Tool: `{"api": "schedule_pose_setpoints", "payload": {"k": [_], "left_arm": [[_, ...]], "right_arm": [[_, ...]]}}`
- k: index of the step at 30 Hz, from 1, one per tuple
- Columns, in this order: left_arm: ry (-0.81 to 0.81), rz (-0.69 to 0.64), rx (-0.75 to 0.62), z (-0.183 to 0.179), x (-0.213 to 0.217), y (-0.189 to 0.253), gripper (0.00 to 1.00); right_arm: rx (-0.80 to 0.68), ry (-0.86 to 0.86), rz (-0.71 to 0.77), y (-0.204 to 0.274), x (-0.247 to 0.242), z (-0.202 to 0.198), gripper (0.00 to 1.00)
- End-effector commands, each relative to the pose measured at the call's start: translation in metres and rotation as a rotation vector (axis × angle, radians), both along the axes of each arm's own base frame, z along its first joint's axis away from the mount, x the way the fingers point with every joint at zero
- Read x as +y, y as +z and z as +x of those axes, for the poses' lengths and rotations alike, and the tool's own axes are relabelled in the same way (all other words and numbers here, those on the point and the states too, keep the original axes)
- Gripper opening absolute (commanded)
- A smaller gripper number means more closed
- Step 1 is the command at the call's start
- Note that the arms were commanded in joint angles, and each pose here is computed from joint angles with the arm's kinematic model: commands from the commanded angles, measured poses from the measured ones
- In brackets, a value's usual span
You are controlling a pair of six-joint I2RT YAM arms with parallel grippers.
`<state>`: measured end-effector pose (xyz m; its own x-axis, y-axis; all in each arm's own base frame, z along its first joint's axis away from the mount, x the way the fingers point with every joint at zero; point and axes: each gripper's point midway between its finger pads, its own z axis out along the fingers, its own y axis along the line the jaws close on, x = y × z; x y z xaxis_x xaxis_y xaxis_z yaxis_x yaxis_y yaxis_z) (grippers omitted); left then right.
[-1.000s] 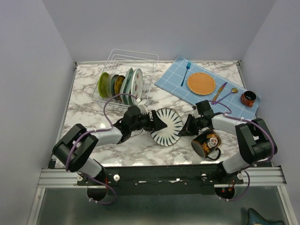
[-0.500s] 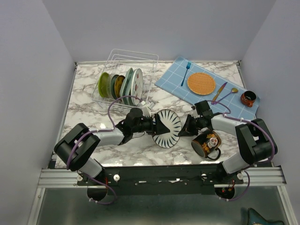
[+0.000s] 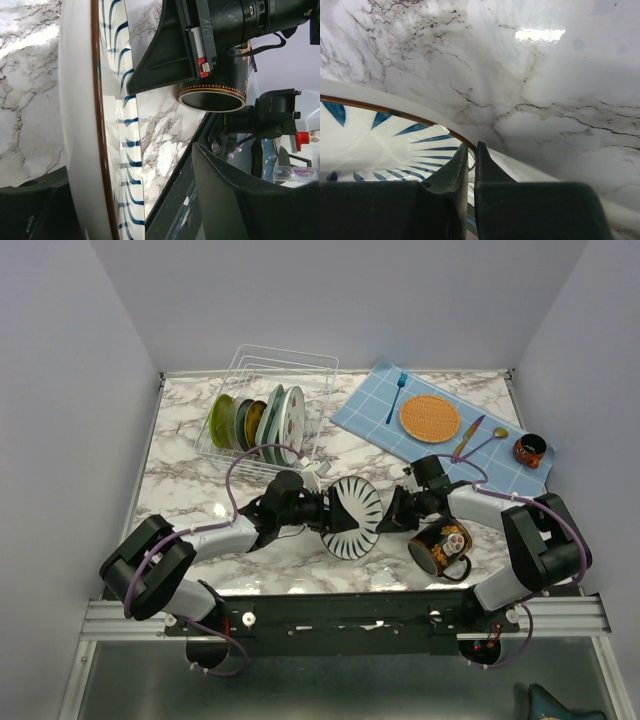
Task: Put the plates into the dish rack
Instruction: Pick up the plate from the corner of the board.
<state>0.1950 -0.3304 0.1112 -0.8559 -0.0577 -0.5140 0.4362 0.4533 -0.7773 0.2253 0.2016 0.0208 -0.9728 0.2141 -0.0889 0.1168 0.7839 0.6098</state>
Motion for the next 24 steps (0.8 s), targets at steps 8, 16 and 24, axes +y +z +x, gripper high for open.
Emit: {"api": "schedule_pose_setpoints", "payload": {"k": [8, 16, 24], "left_arm": [[-0.123, -0.025, -0.027, -0.027, 0.001, 0.02, 0.7], [-0.1, 0.005, -0.033, -0.023, 0.012, 0.016, 0.71], [-0.084, 0.055, -0.032, -0.02, 0.021, 0.007, 0.7]], "right_arm": [[-0.145, -0.005, 0.088, 0.031, 0.019, 0.034, 0.01], [-0.139, -0.005, 0.091, 0.029, 0.02, 0.034, 0.01], [-0.13, -0.006, 0.09, 0.025, 0.019, 0.033, 0.01]]}}
